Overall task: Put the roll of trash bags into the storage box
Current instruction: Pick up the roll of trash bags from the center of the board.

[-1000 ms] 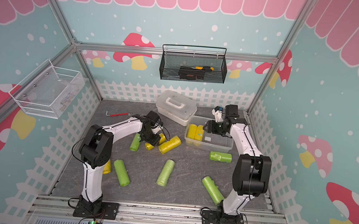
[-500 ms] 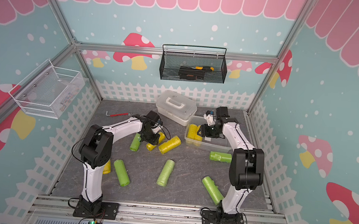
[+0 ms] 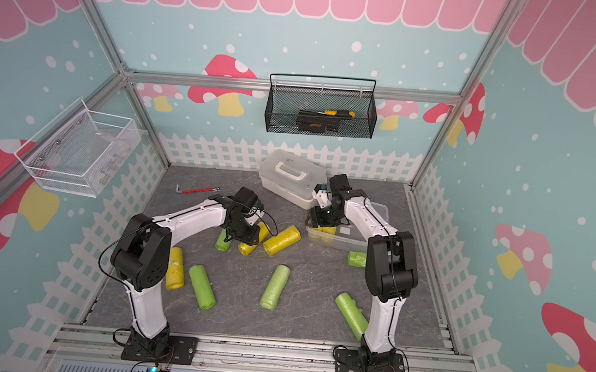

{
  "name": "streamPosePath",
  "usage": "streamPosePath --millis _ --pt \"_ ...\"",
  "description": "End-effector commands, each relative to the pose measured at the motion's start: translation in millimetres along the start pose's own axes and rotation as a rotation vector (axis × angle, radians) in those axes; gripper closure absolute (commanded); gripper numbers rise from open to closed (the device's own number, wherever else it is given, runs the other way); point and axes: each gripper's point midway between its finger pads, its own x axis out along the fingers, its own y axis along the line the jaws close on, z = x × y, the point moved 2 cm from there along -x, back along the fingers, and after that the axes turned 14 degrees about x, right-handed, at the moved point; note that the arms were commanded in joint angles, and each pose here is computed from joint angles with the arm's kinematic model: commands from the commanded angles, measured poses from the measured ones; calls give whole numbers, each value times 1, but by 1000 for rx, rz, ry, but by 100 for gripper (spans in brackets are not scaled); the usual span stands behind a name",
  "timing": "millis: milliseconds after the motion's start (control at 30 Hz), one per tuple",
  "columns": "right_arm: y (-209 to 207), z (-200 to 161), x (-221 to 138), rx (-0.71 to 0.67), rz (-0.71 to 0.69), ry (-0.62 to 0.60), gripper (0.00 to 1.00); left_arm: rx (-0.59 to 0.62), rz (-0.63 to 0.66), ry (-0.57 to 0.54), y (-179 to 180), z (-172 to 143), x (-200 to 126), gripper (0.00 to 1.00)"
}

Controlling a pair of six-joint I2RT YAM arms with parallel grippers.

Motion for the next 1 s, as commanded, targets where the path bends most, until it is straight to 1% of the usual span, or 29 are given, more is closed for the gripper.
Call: streamPosePath --millis 0,33,67,167,267,333,467,700,767,800,867,967 --pt "12 3 -13 -38 -26 -20 44 -9 -8 -101 -6 15 -23 75" --pt "13 1 -12 -38 -25 -17 44 -11 -9 -110 -7 16 -27 76" --pt "19 3 -22 -46 -18 -42 44 -13 -9 -124 -7 18 -31 76" --pt "21 3 -24 -48 -28 -52 44 -20 -10 -159 -9 22 -43 76" --pt "18 5 -21 -46 -48 -40 44 -22 -10 -196 -11 25 -56 76" --pt "10 5 -7 -31 -65 -12 44 -24 -3 -212 -11 25 -63 76" --pt "11 9 4 -26 -61 11 44 -27 12 -237 -11 23 -74 76" --pt "40 0 -10 -107 -83 -14 44 -50 17 -266 -10 18 -84 76" --pt "45 -3 -10 -112 -79 -13 44 -58 11 -281 -9 19 -88 76" --pt "51 -3 -19 -127 -67 -31 44 -63 7 -285 -8 19 -90 76" --pt "61 -6 -22 -174 -48 -32 44 -74 2 -297 -6 18 -93 76" --pt "60 -8 -19 -225 -80 -15 44 -88 -7 -308 -5 16 -94 76"
